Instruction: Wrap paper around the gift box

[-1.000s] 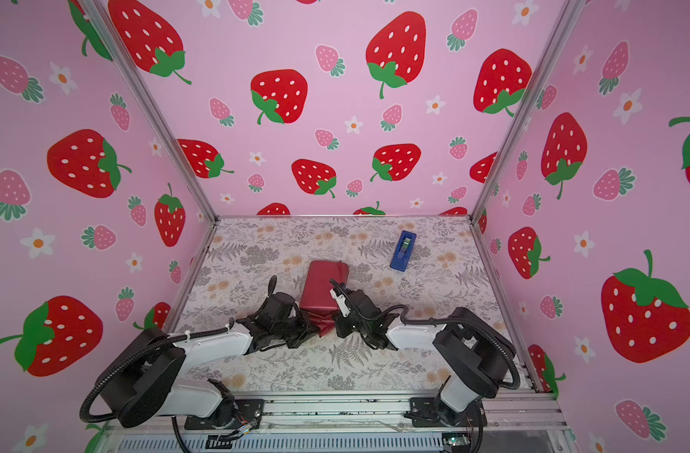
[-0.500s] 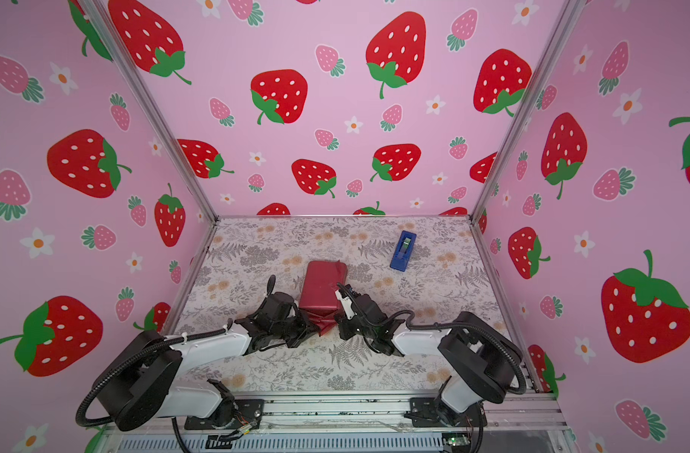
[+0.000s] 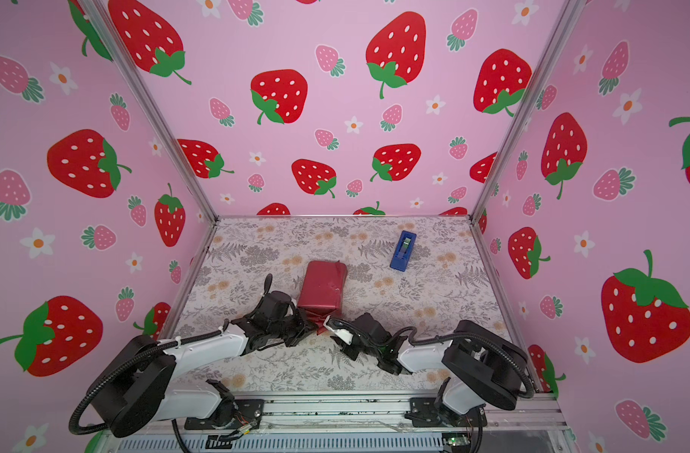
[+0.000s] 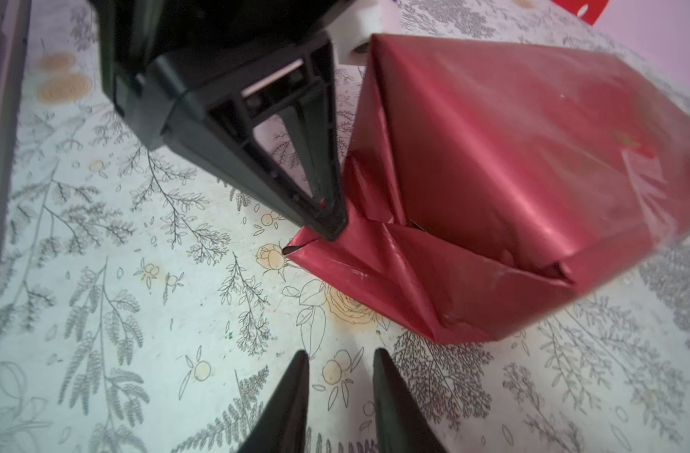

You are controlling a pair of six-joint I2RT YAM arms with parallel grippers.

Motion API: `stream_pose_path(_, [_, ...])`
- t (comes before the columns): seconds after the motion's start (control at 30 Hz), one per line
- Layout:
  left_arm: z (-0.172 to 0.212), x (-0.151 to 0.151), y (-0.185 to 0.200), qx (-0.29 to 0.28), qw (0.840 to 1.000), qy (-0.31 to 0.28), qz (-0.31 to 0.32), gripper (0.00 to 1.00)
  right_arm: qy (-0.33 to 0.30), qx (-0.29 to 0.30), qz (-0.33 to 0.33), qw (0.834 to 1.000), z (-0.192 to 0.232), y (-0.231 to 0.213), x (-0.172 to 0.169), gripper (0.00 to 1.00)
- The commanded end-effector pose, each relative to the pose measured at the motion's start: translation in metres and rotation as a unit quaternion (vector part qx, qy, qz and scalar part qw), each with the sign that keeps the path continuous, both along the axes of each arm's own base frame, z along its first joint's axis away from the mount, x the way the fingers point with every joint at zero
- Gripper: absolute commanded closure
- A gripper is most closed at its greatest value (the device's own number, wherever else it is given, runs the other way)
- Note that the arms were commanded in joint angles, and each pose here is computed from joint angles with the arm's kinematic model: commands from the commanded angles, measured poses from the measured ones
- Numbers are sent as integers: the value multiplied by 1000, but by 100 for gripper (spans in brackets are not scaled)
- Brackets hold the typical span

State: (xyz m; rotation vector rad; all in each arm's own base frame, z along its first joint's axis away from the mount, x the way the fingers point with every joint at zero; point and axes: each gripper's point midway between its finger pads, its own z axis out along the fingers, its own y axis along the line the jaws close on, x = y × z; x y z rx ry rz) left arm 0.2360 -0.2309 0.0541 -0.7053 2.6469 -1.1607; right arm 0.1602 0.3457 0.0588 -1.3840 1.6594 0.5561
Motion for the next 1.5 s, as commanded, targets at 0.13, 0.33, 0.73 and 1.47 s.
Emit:
stream_pose_path(0.13, [6,2,3,-2,1000,-3,9,100,-151,-22,46,987,5,20,7,63])
stream_pose_path(0.33, [6,1,2,-10,1000,1,12,100,-177,-29,46,983,3,31,12,59])
stream_pose_path(0.73, [7,1,0,-31,999,5,20,100,-202,-37,42,978,-3,42,21,55])
stream_pose_path(1.47, [2,0,6,-32,999,14,28,100,-221,-13,17,975,10,41,27,76])
